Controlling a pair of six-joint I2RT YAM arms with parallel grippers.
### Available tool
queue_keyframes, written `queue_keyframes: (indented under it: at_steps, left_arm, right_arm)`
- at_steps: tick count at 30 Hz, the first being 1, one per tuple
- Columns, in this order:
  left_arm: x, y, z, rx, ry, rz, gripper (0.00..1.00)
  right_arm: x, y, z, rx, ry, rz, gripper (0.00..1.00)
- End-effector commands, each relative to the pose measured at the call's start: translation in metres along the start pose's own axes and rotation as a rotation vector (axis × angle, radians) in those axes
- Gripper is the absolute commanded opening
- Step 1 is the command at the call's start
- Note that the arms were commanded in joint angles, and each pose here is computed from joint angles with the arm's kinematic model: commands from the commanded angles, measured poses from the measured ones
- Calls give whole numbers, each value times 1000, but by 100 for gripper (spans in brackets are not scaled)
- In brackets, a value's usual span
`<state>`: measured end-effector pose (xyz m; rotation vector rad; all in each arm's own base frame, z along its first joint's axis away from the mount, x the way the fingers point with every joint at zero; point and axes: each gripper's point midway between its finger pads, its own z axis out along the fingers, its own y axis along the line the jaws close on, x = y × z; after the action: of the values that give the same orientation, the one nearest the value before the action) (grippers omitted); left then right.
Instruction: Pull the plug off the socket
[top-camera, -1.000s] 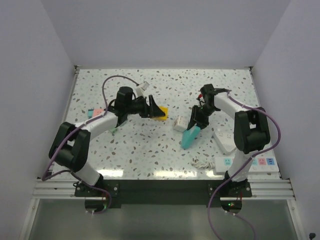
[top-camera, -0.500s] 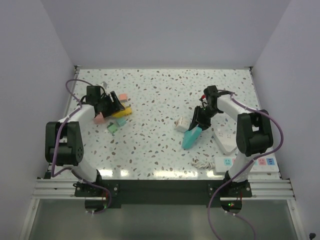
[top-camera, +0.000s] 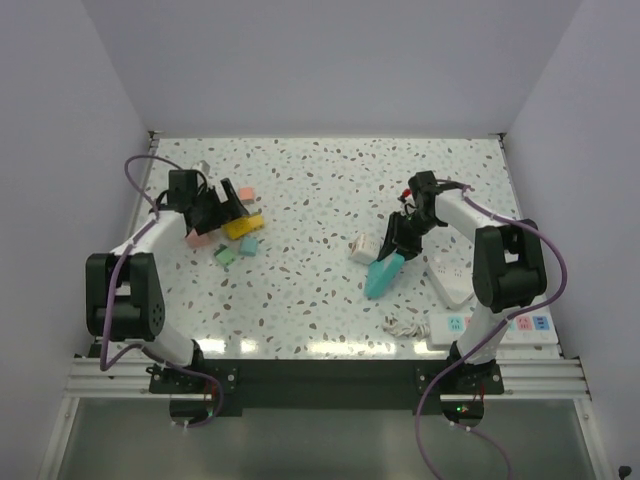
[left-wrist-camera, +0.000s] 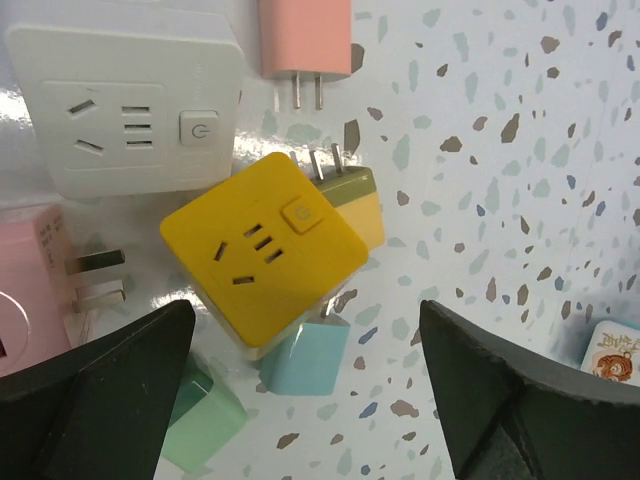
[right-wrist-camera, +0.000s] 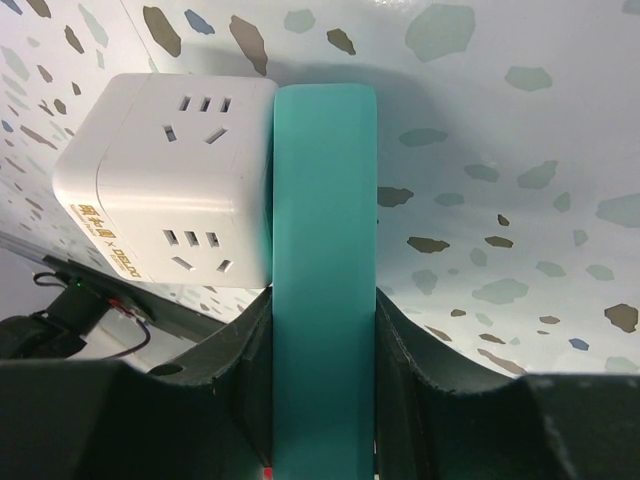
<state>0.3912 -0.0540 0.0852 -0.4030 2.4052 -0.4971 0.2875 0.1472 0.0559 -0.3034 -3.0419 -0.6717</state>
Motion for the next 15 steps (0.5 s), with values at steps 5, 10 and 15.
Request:
queue_keyframes:
  at_steps: [5, 10, 15]
  left_arm:
    - [-35, -64, -34, 178, -124, 103, 100]
    - [18, -160, -23, 397, 22, 221, 100]
    - [83, -225, 4, 573, 172, 274, 100]
  right_arm:
    - [-6, 2, -7, -10, -49, -87, 0]
    - [-1, 13, -7, -60, -44, -137, 0]
    - [7, 20, 0, -94, -15, -149, 0]
